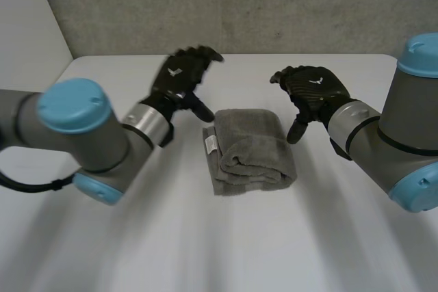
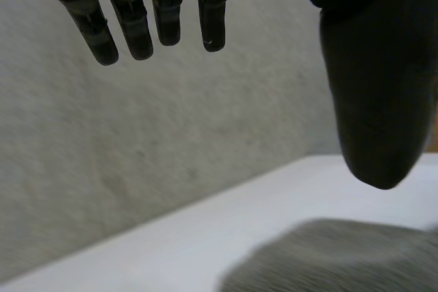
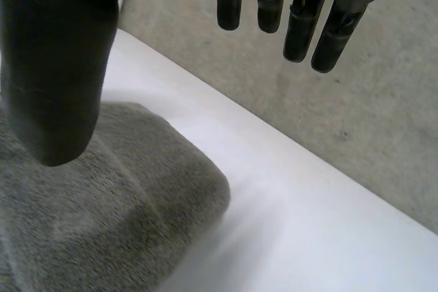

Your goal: Fold the towel.

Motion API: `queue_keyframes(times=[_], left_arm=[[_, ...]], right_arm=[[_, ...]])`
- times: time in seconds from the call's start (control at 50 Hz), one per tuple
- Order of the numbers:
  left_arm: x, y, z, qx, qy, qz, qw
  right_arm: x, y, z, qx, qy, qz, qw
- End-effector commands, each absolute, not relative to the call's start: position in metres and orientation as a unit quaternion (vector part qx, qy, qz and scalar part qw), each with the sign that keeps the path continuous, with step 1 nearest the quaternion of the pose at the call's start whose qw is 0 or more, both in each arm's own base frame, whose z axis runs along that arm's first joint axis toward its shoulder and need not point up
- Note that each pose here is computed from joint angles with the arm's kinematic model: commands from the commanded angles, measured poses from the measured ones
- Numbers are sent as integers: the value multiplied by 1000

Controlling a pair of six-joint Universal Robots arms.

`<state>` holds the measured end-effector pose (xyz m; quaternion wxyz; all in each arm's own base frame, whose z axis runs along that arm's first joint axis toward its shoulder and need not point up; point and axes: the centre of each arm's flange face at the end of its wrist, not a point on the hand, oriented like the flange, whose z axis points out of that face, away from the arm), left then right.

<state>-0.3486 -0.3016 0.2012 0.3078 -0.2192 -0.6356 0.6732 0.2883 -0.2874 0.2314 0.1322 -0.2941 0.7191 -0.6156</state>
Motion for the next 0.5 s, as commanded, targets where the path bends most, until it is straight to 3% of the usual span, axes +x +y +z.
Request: queue_keyframes(times=[0.02,0.34,0.5], left_arm=[[-386,-283,161,-257,-670,615,326],[-403,-289,124,-272,-682,596,326],[-379,-283,104,-283,-723,562,288]], right_arm=[[281,-302,206,-267,750,-589,138],[290,-318,155,-254,785,-543,157],[295,-325,134,-257,793,-528,160]])
